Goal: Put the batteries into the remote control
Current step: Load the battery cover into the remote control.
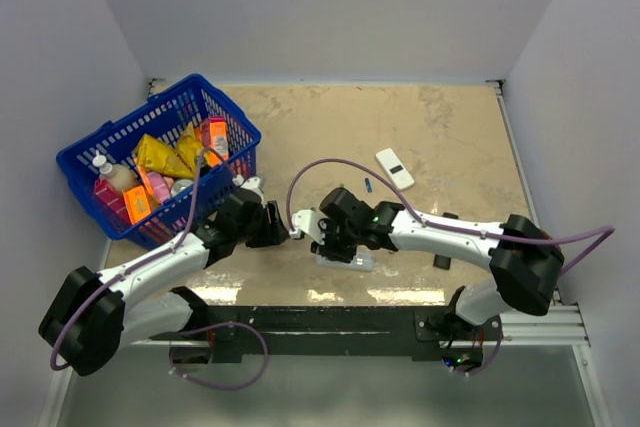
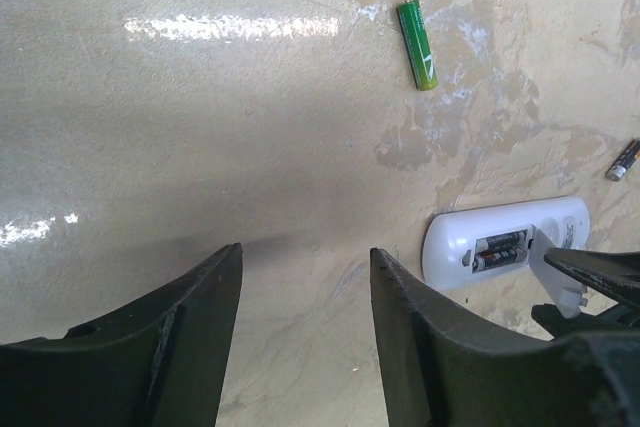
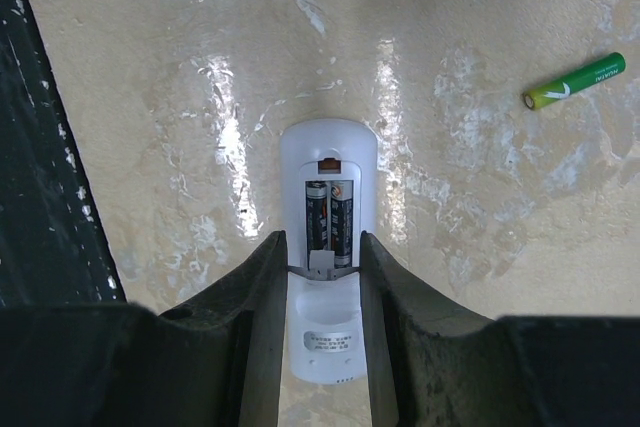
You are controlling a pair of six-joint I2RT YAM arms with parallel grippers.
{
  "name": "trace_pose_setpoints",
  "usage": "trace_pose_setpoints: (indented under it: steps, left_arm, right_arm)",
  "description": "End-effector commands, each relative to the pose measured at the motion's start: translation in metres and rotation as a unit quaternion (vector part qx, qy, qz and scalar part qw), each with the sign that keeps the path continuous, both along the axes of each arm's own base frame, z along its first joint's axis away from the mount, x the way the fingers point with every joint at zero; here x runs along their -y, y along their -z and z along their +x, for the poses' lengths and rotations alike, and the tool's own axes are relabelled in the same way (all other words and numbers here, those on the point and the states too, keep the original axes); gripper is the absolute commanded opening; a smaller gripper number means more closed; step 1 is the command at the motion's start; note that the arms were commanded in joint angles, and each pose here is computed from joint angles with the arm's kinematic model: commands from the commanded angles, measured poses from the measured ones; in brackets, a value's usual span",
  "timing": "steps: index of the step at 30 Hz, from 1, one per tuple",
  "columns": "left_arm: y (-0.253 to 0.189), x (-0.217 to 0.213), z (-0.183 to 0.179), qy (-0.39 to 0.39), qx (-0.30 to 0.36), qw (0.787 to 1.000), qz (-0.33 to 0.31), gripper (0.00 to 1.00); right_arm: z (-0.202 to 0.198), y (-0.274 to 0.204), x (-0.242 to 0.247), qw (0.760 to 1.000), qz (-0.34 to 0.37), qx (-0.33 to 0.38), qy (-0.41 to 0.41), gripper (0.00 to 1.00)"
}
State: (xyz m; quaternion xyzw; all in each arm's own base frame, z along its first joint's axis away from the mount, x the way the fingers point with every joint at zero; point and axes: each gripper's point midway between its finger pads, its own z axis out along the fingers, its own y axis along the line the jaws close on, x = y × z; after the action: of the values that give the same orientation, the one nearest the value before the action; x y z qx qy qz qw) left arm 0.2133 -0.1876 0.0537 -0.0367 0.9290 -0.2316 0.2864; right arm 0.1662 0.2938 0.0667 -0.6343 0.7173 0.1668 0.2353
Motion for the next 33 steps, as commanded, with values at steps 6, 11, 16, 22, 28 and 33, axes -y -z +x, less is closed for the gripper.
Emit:
trace_pose_setpoints:
  steps: [6, 11, 16, 22, 28, 33]
  left_arm:
    - [-0.014, 0.003, 0.012, 0.001, 0.029, 1.000, -0.004, 0.58]
    - [-0.013, 0.003, 0.013, 0.001, 0.027, 1.000, -0.003, 0.58]
    - [-0.014, 0.004, 0.013, 0.002, 0.028, 1.000, -0.003, 0.58]
    - [-0.014, 0.005, 0.014, 0.003, 0.028, 1.000, -0.003, 0.58]
    - [-0.014, 0.004, 0.014, 0.002, 0.028, 1.000, -0.002, 0.58]
    - [-0.014, 0.003, 0.012, 0.001, 0.026, 1.000, -0.003, 0.58]
  right_arm:
    - [0.009, -0.005, 0.000, 0.999, -0.013, 0.034, -0.007, 0.00]
    - [0.003, 0.001, -0.002, 1.000, -0.012, 0.019, -0.017, 0.00]
    - [-0.006, 0.006, -0.005, 0.999, -0.014, 0.009, -0.033, 0.01]
    - [-0.011, 0.017, -0.002, 0.998, -0.040, 0.007, -0.040, 0.02]
    - [-0.005, 0.015, 0.004, 0.998, -0.055, 0.026, -0.031, 0.02]
    - [0.006, 0.008, 0.007, 0.997, -0.055, 0.055, -0.012, 0.01]
